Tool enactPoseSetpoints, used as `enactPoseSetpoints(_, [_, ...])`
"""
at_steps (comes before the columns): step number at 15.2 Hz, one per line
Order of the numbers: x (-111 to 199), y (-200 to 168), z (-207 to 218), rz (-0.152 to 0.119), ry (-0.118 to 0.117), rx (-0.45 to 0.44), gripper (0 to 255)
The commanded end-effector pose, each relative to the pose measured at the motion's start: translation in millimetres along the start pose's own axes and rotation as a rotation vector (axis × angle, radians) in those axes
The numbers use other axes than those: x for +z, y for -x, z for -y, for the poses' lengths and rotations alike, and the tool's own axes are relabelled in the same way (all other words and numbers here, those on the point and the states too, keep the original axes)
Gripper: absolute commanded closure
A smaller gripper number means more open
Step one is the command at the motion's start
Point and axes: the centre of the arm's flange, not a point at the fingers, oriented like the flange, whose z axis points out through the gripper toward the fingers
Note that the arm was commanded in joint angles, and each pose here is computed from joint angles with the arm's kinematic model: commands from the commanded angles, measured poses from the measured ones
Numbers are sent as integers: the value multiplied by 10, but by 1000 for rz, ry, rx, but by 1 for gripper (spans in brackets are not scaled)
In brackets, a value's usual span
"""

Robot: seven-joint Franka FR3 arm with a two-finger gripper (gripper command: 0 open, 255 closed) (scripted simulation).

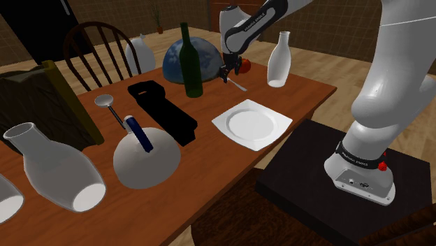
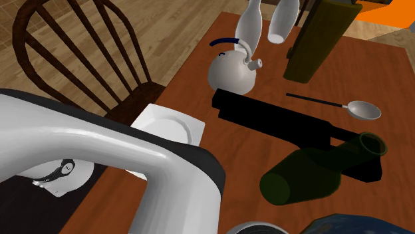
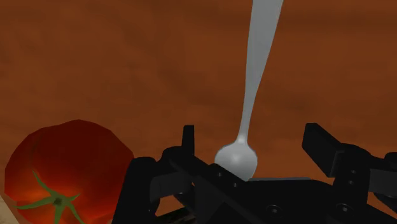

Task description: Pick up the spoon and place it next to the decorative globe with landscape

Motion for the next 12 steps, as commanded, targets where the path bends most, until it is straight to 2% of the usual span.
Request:
enactPoseSetpoints(1, [-1, 3, 0, 0, 0, 0, 0])
enactPoseSetpoints(5, [-501, 3, 0, 0, 0, 0, 0])
enactPoseSetpoints(12, [-501, 3, 0, 0, 0, 0, 0])
